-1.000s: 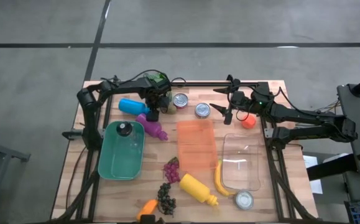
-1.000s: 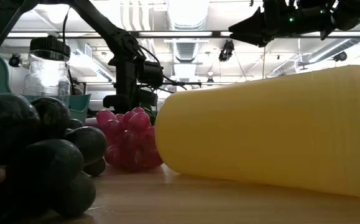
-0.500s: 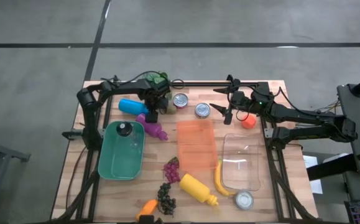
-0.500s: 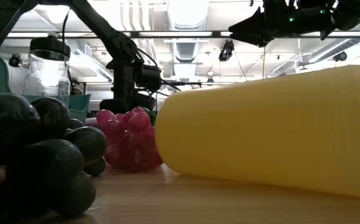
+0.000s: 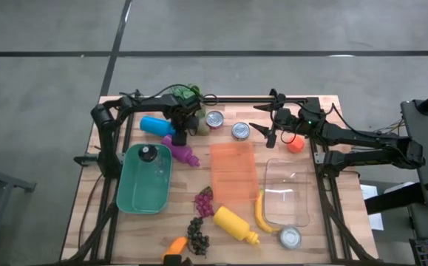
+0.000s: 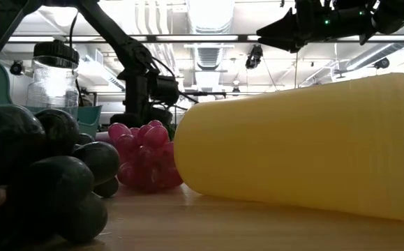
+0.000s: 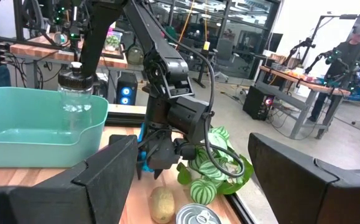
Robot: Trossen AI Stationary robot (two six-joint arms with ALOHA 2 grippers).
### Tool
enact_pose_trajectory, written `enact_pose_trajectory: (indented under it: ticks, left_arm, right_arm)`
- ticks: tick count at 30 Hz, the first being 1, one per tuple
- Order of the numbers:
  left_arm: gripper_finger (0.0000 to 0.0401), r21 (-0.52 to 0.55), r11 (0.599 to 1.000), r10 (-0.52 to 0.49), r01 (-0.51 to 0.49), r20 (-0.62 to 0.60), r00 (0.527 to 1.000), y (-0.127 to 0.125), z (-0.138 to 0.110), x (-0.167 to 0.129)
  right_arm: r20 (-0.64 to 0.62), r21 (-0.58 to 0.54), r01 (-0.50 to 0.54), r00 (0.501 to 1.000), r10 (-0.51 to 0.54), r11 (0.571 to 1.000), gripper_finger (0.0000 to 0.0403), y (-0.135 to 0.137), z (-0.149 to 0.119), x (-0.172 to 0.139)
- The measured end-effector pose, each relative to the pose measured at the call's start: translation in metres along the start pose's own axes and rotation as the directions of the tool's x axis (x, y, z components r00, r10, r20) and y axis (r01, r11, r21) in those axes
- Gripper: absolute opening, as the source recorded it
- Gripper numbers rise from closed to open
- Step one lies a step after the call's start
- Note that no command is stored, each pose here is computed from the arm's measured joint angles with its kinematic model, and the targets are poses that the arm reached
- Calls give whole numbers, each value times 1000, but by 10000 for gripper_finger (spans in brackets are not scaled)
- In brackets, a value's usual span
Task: Pick & Place Food Item
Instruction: Put the blue water bottle into the green bin
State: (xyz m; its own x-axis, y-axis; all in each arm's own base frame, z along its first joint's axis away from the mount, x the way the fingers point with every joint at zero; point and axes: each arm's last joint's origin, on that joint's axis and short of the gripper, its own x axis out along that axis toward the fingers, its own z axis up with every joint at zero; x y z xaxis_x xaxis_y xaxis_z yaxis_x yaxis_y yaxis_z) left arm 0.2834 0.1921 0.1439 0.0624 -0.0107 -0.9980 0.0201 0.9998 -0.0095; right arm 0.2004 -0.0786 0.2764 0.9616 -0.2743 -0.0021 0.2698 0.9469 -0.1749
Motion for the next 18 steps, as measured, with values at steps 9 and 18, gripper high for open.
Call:
enact_pose_trajectory:
  ticks: [9, 18]
  left_arm:
    - [115, -2, 1000, -1, 1, -1, 1000, 1, -1, 0]
    - [113, -3, 1000, -2, 2, -3, 1000, 1, -1, 0]
  right_arm:
    - [0, 0, 0, 1000, 0, 1000, 306, 0, 0, 0]
    - [0, 0, 0, 1000, 0, 1000, 305, 0, 0, 0]
